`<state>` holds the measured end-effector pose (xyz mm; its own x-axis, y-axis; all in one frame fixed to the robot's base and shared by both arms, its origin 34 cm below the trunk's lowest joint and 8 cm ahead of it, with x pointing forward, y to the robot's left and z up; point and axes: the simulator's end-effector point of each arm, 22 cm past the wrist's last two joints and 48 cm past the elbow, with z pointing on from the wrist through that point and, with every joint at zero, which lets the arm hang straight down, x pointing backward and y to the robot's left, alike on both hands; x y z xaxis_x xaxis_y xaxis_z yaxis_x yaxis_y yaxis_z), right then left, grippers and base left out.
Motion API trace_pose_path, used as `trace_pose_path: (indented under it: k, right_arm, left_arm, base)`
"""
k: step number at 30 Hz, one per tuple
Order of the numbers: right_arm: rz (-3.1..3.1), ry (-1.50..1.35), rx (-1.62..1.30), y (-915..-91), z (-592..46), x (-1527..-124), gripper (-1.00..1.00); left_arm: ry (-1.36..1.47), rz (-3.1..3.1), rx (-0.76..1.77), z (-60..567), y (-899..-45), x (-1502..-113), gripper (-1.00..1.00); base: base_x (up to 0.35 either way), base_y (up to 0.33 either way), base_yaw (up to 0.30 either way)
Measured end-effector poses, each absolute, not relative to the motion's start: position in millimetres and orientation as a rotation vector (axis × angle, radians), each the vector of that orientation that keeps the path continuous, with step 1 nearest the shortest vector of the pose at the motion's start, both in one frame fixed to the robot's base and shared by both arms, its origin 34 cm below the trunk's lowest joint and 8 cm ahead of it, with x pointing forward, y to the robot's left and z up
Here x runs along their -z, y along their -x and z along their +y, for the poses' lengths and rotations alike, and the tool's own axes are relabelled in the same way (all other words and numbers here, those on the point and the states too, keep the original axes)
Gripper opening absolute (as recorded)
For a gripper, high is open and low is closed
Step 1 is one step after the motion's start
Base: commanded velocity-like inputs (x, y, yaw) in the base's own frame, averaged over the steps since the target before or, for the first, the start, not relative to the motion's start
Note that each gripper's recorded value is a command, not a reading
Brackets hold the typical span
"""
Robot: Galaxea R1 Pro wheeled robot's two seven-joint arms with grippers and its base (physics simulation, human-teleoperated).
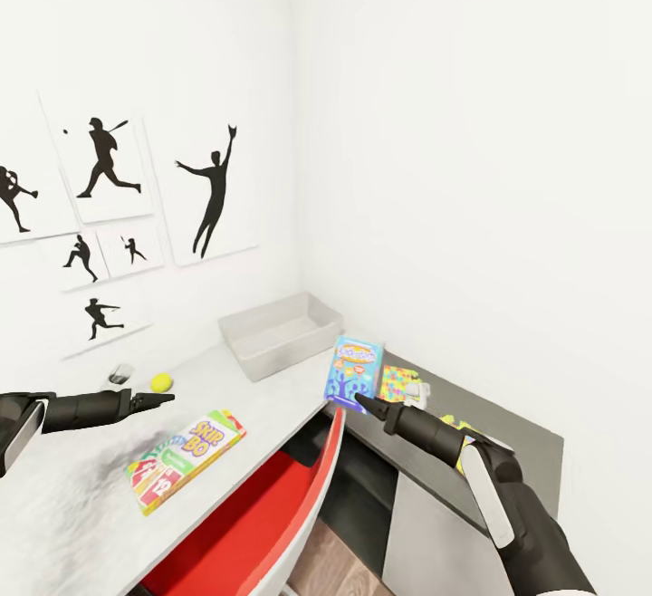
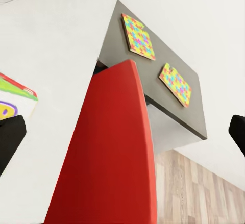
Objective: Put all the toys in the child's room - the three board games (two on the bed and one on the table), the two jigsaw puzzles on the table, and the tennis ball on the table - inside the toy box on the table in the child's room.
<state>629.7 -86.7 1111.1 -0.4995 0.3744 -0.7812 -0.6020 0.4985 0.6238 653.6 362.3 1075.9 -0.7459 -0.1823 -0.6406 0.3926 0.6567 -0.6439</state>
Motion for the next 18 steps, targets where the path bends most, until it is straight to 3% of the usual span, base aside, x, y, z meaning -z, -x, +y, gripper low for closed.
trace_pose_path:
  k: [6,18]
  right_arm:
    - [1.725,0.198,-1.202,-629.1,-84.3,-1111.0,-1.00]
    - [1.726,0.201,-1.203,-628.7,-82.8,-1110.8,-1.00]
  left_arm:
    - [-0.162,2.174,1.061,362.3,-653.6,-1075.9,1.00]
    - [-0.163,2.174,1.062,361.4,-653.8,-1075.7,1.00]
  base:
    - [0.029,0.000,0.191]
    - [0.002,0.000,0.282]
